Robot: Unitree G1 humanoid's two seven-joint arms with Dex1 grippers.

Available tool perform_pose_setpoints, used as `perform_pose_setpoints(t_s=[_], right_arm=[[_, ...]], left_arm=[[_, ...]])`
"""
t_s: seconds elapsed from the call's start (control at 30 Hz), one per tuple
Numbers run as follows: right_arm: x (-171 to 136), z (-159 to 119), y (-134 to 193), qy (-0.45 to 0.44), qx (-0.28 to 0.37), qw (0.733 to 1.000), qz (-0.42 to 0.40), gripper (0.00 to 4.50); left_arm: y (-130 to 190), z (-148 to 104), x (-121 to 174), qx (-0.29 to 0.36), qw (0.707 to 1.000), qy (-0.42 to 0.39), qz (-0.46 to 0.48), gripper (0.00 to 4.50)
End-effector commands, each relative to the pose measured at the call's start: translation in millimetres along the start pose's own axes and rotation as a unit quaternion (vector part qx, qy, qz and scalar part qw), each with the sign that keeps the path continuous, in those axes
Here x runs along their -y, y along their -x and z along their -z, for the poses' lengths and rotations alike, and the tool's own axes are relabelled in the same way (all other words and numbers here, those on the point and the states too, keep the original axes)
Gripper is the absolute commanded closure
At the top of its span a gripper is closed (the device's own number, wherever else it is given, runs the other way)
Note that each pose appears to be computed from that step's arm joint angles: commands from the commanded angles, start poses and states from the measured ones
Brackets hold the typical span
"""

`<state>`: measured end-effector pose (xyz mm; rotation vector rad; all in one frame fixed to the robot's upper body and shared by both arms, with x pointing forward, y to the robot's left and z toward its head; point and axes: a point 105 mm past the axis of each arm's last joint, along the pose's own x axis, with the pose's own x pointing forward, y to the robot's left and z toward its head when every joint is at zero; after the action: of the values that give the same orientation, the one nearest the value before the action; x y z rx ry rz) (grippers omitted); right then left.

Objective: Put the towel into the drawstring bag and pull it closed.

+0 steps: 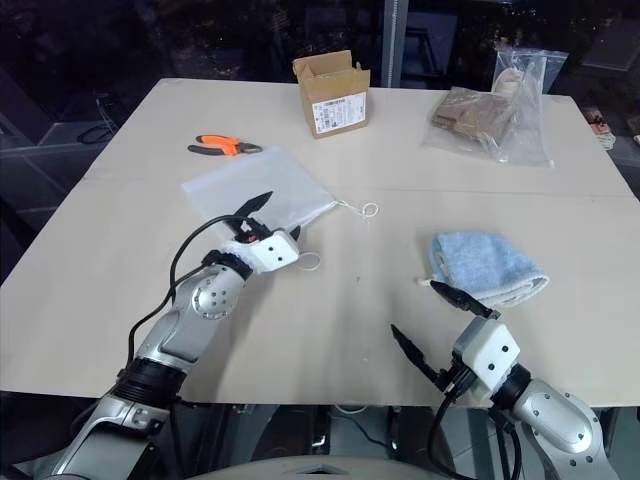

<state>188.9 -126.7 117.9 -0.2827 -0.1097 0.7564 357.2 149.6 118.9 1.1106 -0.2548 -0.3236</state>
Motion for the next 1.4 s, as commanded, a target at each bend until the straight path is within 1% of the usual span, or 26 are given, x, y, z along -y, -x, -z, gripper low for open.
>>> perform_pose_setpoints(t_s=[0.03, 0.17, 0.37, 0.4, 0.43, 0.47, 0.53, 0.57, 0.63, 0.67, 0.7, 0.73, 0.77, 0.8, 0.83, 0.87, 0.97, 1.03, 1.1, 1.13, 1.17, 1.23, 1.3, 1.4], right_arm=[[1, -7, 0, 0.008, 0.018, 1.000, 0.005, 0.00], [2, -6, -1, 0.009, 0.018, 1.000, 0.007, 0.00], [9, -4, -5, 0.010, 0.011, 1.000, 0.028, 0.00], [11, -4, -5, 0.006, 0.011, 0.999, 0.030, 0.00], [13, -4, -6, -0.003, 0.009, 0.999, 0.037, 0.00], [16, -4, -6, -0.009, 0.009, 0.999, 0.048, 0.00], [23, -10, -7, -0.005, 0.019, 0.997, 0.075, 0.00], [25, -13, -8, -0.005, 0.024, 0.996, 0.084, 0.00], [25, -19, -11, -0.004, 0.025, 0.997, 0.076, 0.00], [23, -22, -13, -0.014, 0.027, 0.998, 0.063, 0.00], [20, -26, -15, -0.016, 0.033, 0.998, 0.046, 0.00], [19, -29, -16, -0.015, 0.038, 0.999, 0.030, 0.00], [25, -32, -16, -0.023, 0.042, 0.998, 0.031, 0.00], [32, -33, -16, -0.027, 0.042, 0.998, 0.037, 0.00], [39, -32, -15, -0.029, 0.038, 0.998, 0.044, 0.00], [45, -31, -14, -0.034, 0.031, 0.998, 0.048, 0.00], [60, -26, -9, -0.031, 0.009, 0.997, 0.072, 0.00], [91, -21, -3, -0.015, -0.007, 0.986, 0.164, 0.00], [113, -17, 2, -0.016, -0.032, 0.973, 0.229, 0.00], [113, -11, 1, -0.058, -0.050, 0.976, 0.206, 0.00], [122, -13, 2, -0.063, -0.046, 0.973, 0.217, 0.00], [137, -11, 2, -0.092, -0.055, 0.971, 0.212, 0.00], [155, -1, 2, -0.113, -0.079, 0.963, 0.231, 0.00], [167, 21, -1, -0.139, -0.130, 0.956, 0.224, 0.00]], left_arm=[[-1, -3, -11, 0.010, 1.000, -0.007, -0.010, 0.05], [-6, 6, -11, -0.011, 1.000, -0.013, -0.009, 0.05], [-15, 12, -14, -0.022, 1.000, -0.002, -0.005, 0.05], [-17, 12, -14, -0.022, 1.000, -0.002, -0.001, 0.43], [-17, 13, -14, -0.021, 1.000, -0.004, 0.006, 0.68], [-17, 15, -14, -0.021, 1.000, -0.001, 0.013, 1.06], [-18, 22, -17, -0.034, 0.998, 0.039, 0.024, 1.99], [-19, 26, -19, -0.042, 0.997, 0.064, 0.026, 2.36], [-21, 27, -20, -0.045, 0.982, 0.173, 0.061, 3.37], [-22, 24, -22, -0.039, 0.969, 0.232, 0.080, 3.89], [-23, 20, -23, -0.031, 0.955, 0.278, 0.103, 4.31], [-22, 15, -23, -0.026, 0.935, 0.330, 0.131, 4.45], [-21, 5, -30, -0.011, 0.894, 0.416, 0.164, 4.45], [-19, -5, -34, 0.000, 0.857, 0.476, 0.196, 4.45], [-16, -14, -37, 0.005, 0.822, 0.522, 0.228, 4.45], [-13, -21, -38, 0.006, 0.798, 0.546, 0.256, 4.45], [-5, -34, -39, -0.002, 0.761, 0.573, 0.306, 4.45], [-7, -47, -38, -0.006, 0.727, 0.604, 0.326, 4.45], [-11, -54, -33, -0.013, 0.716, 0.615, 0.330, 4.45], [-13, -57, -30, -0.014, 0.716, 0.614, 0.332, 4.45], [-14, -60, -25, -0.015, 0.718, 0.611, 0.333, 4.45], [-19, -64, -15, -0.021, 0.719, 0.610, 0.332, 4.45], [-23, -67, -8, -0.024, 0.718, 0.613, 0.328, 4.45], [-29, -69, -2, -0.025, 0.718, 0.618, 0.319, 4.45]])
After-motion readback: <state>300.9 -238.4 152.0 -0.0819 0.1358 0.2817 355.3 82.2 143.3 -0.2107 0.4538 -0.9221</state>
